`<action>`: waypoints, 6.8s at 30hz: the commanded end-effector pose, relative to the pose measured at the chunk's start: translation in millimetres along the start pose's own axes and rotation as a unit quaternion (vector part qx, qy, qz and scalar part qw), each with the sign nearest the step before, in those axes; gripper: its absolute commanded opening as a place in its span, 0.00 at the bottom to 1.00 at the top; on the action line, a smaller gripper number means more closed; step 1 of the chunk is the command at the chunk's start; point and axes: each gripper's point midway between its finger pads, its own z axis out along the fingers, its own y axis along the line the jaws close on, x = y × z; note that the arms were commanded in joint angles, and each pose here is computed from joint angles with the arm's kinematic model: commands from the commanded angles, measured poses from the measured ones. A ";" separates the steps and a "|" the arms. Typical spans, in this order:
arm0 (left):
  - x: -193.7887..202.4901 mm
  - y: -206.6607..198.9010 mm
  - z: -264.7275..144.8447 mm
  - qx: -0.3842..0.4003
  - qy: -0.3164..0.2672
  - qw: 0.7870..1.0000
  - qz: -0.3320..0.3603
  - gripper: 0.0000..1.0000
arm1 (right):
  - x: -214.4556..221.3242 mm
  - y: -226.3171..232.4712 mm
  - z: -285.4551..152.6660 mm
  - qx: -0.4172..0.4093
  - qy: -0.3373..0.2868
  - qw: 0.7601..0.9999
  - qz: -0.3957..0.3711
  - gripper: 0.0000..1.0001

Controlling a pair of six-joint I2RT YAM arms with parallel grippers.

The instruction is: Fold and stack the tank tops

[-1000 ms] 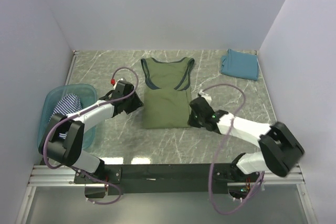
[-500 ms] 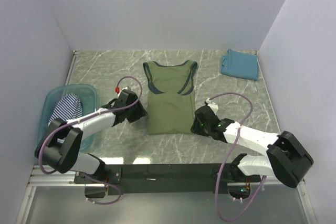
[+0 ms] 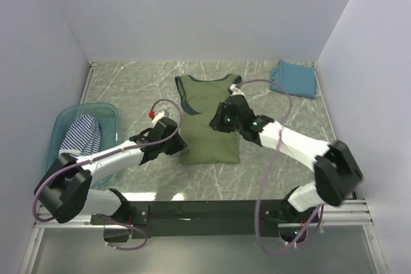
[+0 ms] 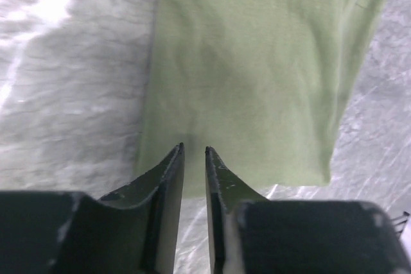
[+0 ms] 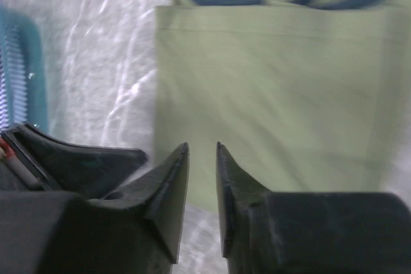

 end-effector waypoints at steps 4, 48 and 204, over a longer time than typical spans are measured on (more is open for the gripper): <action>7.4 -25.3 17.6 0.035 -0.001 0.999 -0.024 0.22 | -2.3 23.5 56.3 -0.061 0.050 0.997 -0.013 0.28; 77.8 27.4 -61.7 -0.042 0.041 0.998 -0.007 0.17 | 68.6 -140.9 -2.4 0.112 0.061 0.989 0.079 0.20; -257.8 -133.0 184.9 0.181 -0.012 0.983 -0.040 0.31 | -214.2 -127.0 101.5 0.127 -0.063 0.985 0.101 0.50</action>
